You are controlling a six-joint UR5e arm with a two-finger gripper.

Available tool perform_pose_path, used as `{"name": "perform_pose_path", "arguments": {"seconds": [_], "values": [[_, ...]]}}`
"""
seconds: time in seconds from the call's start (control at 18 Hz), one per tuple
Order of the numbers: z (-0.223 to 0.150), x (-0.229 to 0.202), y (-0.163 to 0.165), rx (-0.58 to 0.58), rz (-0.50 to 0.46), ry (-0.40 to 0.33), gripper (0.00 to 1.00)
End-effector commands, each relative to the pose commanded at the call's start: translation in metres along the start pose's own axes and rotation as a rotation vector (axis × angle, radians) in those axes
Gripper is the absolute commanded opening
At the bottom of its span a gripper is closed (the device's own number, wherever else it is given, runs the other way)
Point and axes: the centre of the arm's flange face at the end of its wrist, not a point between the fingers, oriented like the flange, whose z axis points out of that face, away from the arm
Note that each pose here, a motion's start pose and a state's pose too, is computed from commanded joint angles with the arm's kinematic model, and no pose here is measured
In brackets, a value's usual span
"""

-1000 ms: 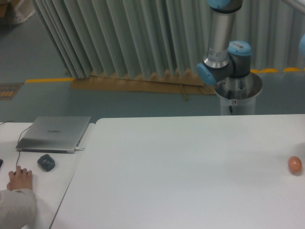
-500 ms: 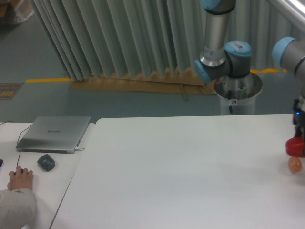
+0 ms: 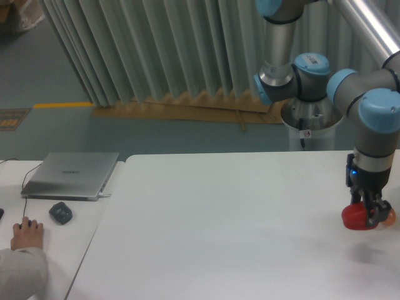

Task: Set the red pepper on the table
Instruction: 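Lower the gripper holding the red pepper toward the table surface, then set the red pepper down on the table and open the gripper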

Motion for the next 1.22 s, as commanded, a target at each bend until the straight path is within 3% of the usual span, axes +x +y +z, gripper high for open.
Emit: {"name": "perform_pose_path", "arguments": {"seconds": [0.83,0.89,0.94,1.22], "values": [[0.016,-0.004,0.004,-0.026,-0.007,-0.022,0.53],[0.016,-0.003,0.004,-0.028,-0.006,-0.023,0.62],[0.015,-0.003,0.004,-0.029,-0.004,-0.023,0.64],[0.015,-0.001,0.004,-0.029,-0.006,-0.023,0.6]]}}
